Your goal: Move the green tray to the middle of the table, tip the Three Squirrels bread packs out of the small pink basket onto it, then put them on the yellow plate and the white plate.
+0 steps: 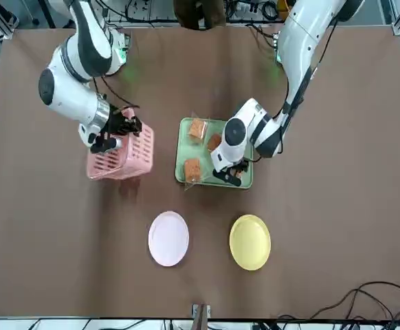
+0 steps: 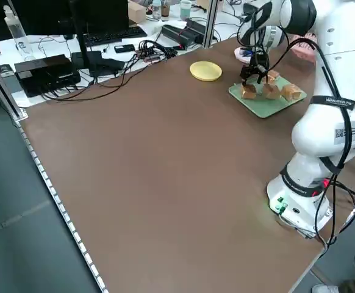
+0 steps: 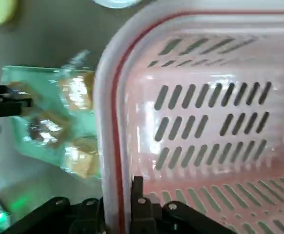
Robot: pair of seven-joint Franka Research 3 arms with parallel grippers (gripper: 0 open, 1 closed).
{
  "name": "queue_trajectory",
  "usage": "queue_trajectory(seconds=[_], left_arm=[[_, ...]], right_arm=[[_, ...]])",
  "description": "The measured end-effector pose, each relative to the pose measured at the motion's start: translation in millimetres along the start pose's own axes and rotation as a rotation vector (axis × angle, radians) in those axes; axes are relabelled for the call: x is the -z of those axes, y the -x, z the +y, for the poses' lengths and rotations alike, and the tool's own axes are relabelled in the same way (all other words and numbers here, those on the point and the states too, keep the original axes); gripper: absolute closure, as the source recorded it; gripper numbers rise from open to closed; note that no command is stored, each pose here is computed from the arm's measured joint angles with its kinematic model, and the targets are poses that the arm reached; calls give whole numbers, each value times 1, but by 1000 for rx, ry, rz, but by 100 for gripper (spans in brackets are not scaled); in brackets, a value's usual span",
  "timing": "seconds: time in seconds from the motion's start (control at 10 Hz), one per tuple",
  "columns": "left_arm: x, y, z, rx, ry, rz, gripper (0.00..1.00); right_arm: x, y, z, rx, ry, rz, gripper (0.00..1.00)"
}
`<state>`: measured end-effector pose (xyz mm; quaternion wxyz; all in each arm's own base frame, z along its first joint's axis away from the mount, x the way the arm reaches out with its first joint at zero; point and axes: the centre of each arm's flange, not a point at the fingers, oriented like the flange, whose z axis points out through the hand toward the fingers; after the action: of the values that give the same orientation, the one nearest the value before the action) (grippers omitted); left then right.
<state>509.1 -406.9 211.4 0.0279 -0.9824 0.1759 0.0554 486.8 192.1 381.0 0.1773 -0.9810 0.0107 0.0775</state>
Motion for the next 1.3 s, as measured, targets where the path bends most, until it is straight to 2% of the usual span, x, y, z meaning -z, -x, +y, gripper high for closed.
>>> queue_trajectory(seconds=[0.2,0.4,0.6,0.9,1.3], left_arm=[[-2,4,5,15,-8,-8,0],[-5,5,7,79,-12,-12,0],[-12,4,3,110,-18,-20,0],[-15,-2,-7,148,-23,-17,0],[-8,-29,-30,217,-22,22,0]], right_arm=[[-12,3,16,-51,89,4,94],[-26,4,31,-52,157,54,94],[-35,4,38,-49,180,77,94],[-53,6,47,-59,190,54,94],[-91,15,46,0,233,62,94]])
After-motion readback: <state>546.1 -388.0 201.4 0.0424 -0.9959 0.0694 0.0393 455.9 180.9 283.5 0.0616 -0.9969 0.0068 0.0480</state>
